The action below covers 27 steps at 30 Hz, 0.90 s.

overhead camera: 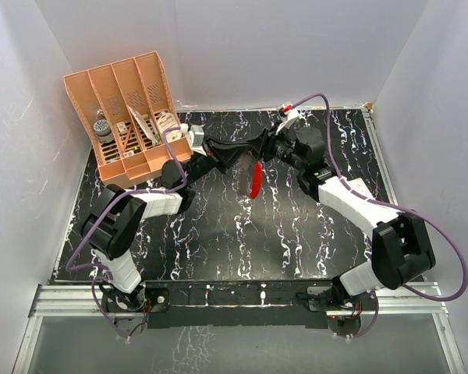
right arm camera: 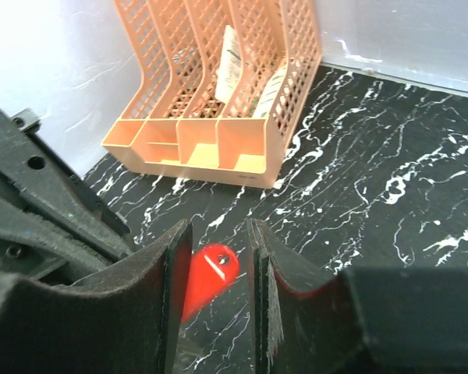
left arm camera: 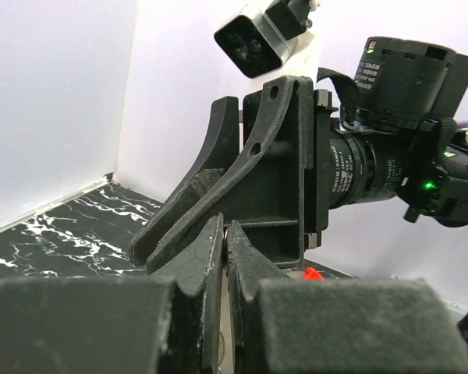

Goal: Put the keys on the keyring

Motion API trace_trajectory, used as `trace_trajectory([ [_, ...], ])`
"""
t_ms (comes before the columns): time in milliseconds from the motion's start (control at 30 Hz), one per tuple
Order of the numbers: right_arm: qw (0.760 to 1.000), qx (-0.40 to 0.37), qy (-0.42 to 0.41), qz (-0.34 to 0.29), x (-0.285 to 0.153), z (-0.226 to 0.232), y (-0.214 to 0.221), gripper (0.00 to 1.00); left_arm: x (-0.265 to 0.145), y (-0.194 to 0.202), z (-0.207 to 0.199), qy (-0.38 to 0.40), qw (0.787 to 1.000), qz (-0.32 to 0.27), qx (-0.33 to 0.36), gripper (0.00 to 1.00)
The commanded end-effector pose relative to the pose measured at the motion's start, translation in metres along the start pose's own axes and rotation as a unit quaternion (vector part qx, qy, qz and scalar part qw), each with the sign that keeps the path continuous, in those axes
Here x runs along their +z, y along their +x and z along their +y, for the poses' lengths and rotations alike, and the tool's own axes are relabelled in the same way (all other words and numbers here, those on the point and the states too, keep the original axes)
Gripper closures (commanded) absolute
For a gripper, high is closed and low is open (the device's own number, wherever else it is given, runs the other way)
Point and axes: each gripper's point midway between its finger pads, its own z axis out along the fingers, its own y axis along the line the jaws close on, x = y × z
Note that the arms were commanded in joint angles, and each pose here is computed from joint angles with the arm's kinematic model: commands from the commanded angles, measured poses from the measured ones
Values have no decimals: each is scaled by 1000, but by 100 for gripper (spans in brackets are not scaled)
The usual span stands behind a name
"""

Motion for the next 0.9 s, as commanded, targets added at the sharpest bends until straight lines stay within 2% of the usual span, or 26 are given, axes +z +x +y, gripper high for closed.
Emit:
trace_trajectory([
  [0,999,-14,-17,-24,4,34,-19,67,10,-46,-29,33,990,-100,91,100],
  [233,997,-31,49,-59,-10,14,-39,63,4,-57,-36,27,988,-111,107,100],
  [433,994,-41,72,-75,-20,-1,-56,63,-1,-67,-46,34,986,-117,112,100],
  [700,991,-65,69,-90,-36,0,-68,62,-7,-78,-55,35,984,-127,119,100],
  [867,992,-80,27,-94,-49,10,-70,63,-9,-82,-56,33,983,-131,123,100],
])
